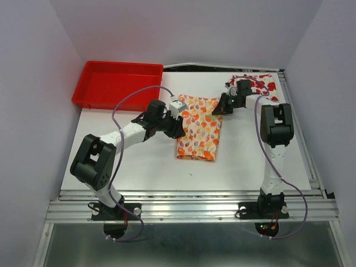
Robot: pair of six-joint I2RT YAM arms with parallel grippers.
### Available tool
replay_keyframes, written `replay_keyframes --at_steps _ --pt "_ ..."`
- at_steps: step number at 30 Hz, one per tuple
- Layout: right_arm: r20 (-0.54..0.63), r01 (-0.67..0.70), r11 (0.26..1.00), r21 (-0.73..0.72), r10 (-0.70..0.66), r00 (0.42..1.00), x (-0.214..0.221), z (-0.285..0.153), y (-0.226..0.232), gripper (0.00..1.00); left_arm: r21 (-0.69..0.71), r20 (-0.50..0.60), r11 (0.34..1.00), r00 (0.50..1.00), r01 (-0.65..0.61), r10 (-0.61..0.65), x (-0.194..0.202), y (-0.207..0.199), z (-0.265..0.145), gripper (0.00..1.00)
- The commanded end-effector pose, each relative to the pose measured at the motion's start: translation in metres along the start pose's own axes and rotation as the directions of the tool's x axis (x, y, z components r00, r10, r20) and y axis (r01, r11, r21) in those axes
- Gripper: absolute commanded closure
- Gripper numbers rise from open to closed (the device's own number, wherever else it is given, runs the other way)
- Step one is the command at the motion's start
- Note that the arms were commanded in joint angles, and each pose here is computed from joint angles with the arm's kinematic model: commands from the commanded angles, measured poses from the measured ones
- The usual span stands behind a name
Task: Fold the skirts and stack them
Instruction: Fold the skirt
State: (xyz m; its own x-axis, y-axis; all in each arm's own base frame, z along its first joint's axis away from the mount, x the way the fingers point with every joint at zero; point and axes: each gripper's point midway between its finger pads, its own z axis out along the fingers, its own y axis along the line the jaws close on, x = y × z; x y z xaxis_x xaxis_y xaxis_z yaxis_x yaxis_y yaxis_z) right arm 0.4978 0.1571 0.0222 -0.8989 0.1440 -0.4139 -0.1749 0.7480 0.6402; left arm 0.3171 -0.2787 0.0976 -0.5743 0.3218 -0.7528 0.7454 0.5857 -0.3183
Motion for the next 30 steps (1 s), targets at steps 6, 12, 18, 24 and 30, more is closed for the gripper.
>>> replay_keyframes --at_steps 6,12,18,24,30 --pt "-0.158 0.123 0.974 0.189 -0.094 0.983 0.034 0.007 -0.051 0.93 0.198 0.123 0.974 0.983 0.113 -0.139 -0.022 -0.017 0.033 0.67" --pt "-0.097 0.136 0.979 0.154 -0.122 0.988 0.002 -0.006 -0.018 0.92 0.179 -0.041 0.962 0.979 0.204 -0.2 0.031 -0.009 0.057 0.73" --pt "0.0 0.05 0.998 0.031 -0.05 0.999 -0.031 -0.038 0.046 0.87 0.177 -0.13 0.946 0.959 0.271 -0.25 0.067 -0.019 0.063 0.79" --pt "-0.026 -0.028 0.989 -0.146 0.024 0.999 0.002 -0.063 0.116 0.85 0.206 -0.132 0.95 0.969 0.234 -0.21 0.066 -0.043 0.063 0.79" --pt "-0.166 -0.115 0.976 -0.187 0.084 0.983 0.082 -0.055 0.105 0.85 0.241 -0.131 0.929 0.958 0.282 -0.256 0.066 -0.058 0.051 0.79"
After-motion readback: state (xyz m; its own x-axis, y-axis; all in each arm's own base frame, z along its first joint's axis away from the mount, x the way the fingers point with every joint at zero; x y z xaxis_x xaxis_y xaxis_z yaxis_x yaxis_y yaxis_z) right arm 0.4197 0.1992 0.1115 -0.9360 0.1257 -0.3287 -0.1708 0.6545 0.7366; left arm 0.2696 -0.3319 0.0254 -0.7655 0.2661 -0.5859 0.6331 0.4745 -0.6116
